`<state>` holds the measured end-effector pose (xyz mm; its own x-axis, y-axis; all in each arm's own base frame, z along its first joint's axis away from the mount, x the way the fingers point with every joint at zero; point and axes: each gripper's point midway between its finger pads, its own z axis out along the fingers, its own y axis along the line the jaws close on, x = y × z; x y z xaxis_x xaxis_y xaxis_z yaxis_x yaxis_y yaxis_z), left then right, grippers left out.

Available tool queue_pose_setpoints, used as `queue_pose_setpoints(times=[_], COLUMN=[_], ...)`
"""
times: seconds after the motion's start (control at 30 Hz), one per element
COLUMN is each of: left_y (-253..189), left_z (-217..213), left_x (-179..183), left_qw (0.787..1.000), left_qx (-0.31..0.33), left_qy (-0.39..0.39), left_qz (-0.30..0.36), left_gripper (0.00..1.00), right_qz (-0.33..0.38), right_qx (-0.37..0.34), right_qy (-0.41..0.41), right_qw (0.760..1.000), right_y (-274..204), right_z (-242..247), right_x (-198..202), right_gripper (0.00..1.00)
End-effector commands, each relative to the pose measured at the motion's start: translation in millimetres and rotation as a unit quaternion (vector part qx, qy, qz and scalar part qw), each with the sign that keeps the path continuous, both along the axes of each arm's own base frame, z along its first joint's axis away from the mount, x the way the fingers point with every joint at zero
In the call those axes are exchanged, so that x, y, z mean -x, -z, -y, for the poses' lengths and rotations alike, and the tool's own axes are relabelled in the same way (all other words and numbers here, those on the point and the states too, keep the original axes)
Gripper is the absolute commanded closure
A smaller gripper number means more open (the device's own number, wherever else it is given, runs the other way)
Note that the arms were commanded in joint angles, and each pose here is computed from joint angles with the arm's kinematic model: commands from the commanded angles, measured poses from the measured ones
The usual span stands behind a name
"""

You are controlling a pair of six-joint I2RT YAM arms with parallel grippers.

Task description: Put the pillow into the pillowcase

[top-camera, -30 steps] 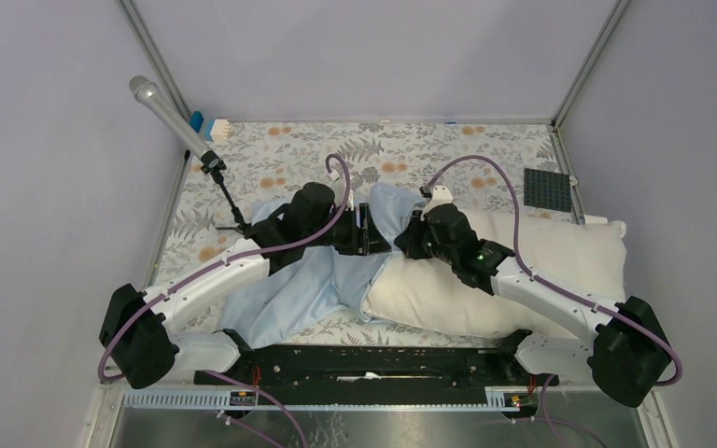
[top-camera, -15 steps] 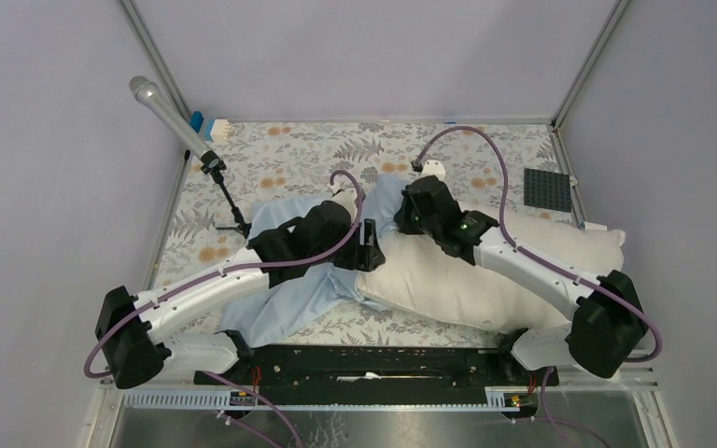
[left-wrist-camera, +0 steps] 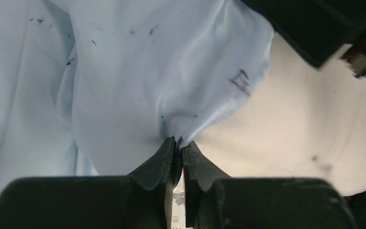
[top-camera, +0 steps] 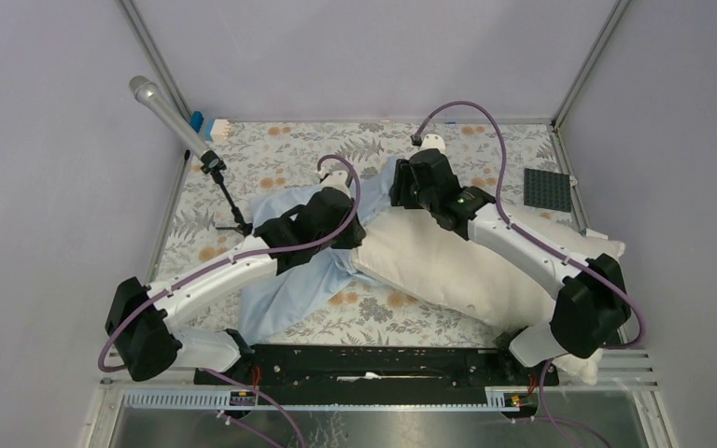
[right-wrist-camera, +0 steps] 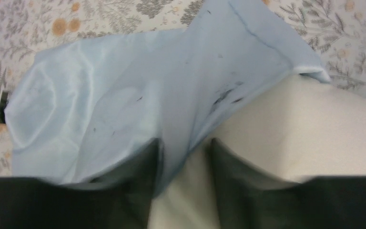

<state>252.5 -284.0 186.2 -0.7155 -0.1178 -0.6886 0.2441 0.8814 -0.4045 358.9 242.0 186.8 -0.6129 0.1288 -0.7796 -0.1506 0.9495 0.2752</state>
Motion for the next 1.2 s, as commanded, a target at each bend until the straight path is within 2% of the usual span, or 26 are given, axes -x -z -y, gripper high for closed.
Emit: queue_pose_setpoints(times=[0.0, 0.07, 0.1, 0.2, 0.33, 0.57, 0.77, 0.8, 0.83, 0.87, 0.93, 1.0, 1.1, 1.17], left_y=[-4, 1, 2, 4, 5, 7, 2, 0, -2, -4, -6, -5, -3, 0], left_z=[2, 4, 7, 9, 11, 8, 11, 12, 12, 13, 14, 13, 13, 12], left_x=[-16, -17, -16, -16, -17, -18, -14, -13, -13, -12, -10, -9, -7, -5], left_qw=[0.999, 0.999, 0.999, 0.999, 0.998, 0.997, 0.995, 0.994, 0.994, 0.994, 0.993, 0.993, 0.993, 0.993], left_qx=[0.032, 0.040, 0.046, 0.051, 0.065, 0.073, 0.093, 0.096, 0.099, 0.101, 0.105, 0.106, 0.107, 0.104], left_qy=[-0.010, -0.005, 0.001, 0.005, 0.008, 0.007, 0.019, 0.021, 0.022, 0.025, 0.029, 0.031, 0.035, 0.036], left_qz=[0.007, -0.002, -0.007, -0.013, -0.019, -0.033, -0.040, -0.041, -0.039, -0.039, -0.040, -0.041, -0.043, -0.046], left_gripper=[0.90, 0.91, 0.92, 0.93, 0.93, 0.93, 0.88, 0.87, 0.86, 0.85, 0.85, 0.84, 0.82, 0.76], right_qz=[0.100, 0.119, 0.131, 0.165, 0.185, 0.168, 0.130, 0.134, 0.132, 0.128, 0.112, 0.097, 0.090, 0.086], right_qx=[-0.062, -0.057, -0.057, -0.014, 0.048, 0.120, 0.178, 0.178, 0.180, 0.181, 0.178, 0.165, 0.130, 0.107], right_qy=[-0.078, -0.114, -0.135, -0.206, -0.289, -0.233, -0.204, -0.192, -0.185, -0.181, -0.170, -0.165, -0.164, -0.165], right_qw=[0.990, 0.985, 0.981, 0.964, 0.938, 0.950, 0.954, 0.956, 0.957, 0.958, 0.963, 0.968, 0.974, 0.977], right_y=[-83, -96, -103, -103, -75, -10, 38, 40, 44, 48, 56, 59, 53, 49], right_z=[-20, -20, -20, -35, -66, -41, -32, -32, -30, -29, -24, -22, -24, -26], right_x=[9, 27, 41, 80, 129, 125, 115, 111, 109, 106, 101, 97, 96, 95], right_gripper=[0.31, 0.21, 0.18, 0.15, 0.11, 0.01, 0.00, 0.05, 0.14, 0.25, 0.54, 0.74, 0.90, 0.98])
